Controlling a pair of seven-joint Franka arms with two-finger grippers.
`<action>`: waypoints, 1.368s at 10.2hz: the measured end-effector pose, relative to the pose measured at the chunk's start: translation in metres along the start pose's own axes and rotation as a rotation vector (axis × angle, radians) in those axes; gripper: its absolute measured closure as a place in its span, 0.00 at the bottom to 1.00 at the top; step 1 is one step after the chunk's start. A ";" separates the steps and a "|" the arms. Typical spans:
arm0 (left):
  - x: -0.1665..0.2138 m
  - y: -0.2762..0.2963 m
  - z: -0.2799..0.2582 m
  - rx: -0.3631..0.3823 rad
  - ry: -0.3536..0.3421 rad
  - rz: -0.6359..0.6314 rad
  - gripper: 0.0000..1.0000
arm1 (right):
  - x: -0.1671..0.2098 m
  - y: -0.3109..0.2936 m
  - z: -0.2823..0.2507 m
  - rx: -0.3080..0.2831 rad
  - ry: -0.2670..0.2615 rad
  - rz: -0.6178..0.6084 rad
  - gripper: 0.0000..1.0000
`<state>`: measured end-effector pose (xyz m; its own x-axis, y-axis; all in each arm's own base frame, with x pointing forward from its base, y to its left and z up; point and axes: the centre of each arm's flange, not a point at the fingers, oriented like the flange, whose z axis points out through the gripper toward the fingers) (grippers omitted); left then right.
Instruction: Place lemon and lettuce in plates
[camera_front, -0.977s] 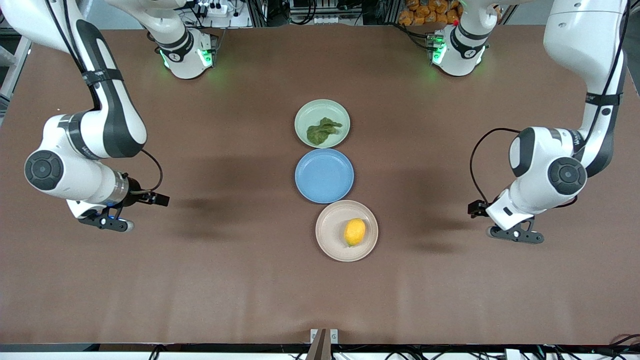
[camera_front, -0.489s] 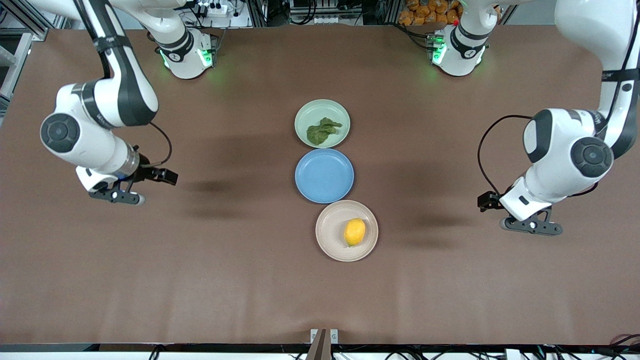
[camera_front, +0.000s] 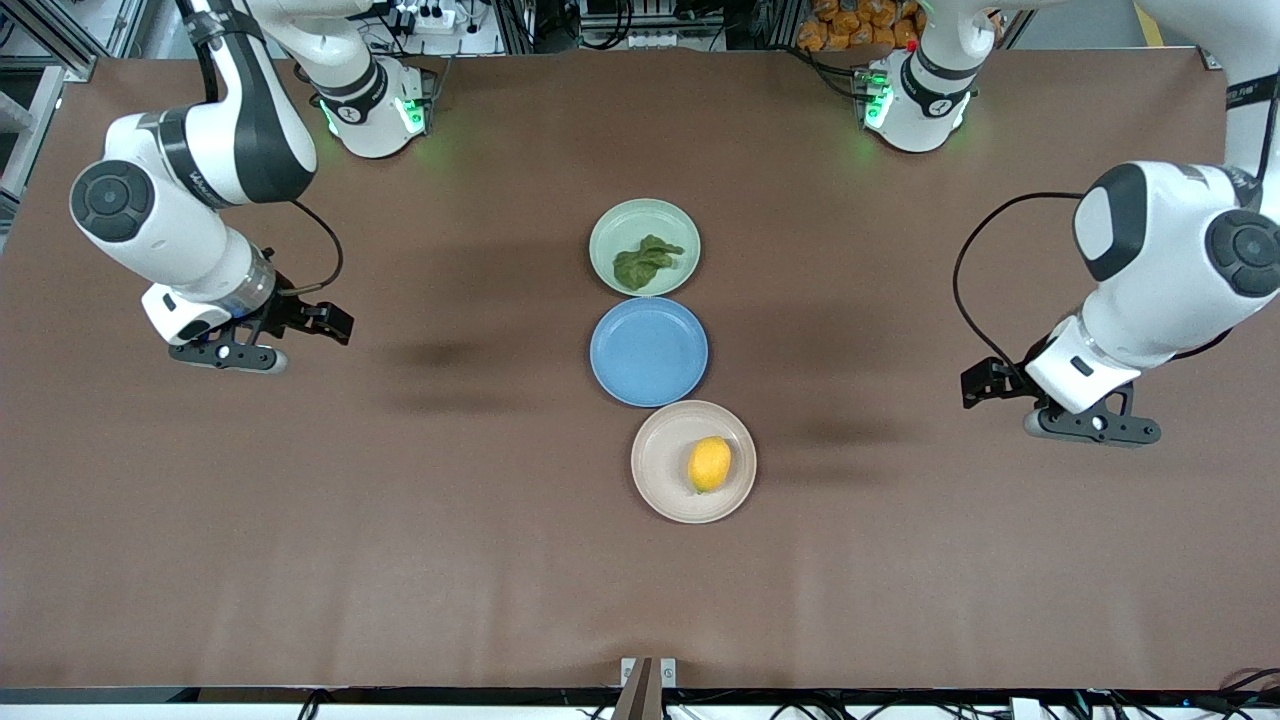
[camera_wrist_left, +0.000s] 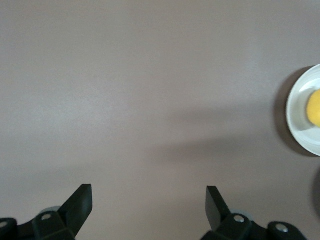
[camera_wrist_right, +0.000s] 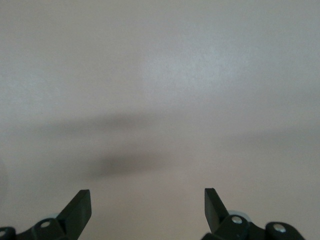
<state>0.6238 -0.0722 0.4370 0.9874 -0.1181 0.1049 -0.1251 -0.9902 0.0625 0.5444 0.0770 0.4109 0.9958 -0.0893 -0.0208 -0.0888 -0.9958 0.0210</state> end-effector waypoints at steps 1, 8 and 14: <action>-0.001 0.002 -0.018 -0.005 -0.007 -0.001 0.00 | 0.003 0.001 -0.015 -0.001 -0.001 -0.019 0.00; -0.012 0.020 -0.148 -0.006 0.000 0.002 0.00 | 0.010 0.013 -0.169 0.012 0.025 -0.117 0.00; -0.015 0.012 -0.189 -0.002 0.021 -0.023 0.00 | 0.000 0.017 -0.217 0.013 0.030 -0.134 0.00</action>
<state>0.5890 -0.0676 0.6240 0.9878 -0.0940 0.1243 -0.1029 -0.9924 0.0669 0.5474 0.0642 0.6278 0.9990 0.0449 0.0075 0.0449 -0.9990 0.0073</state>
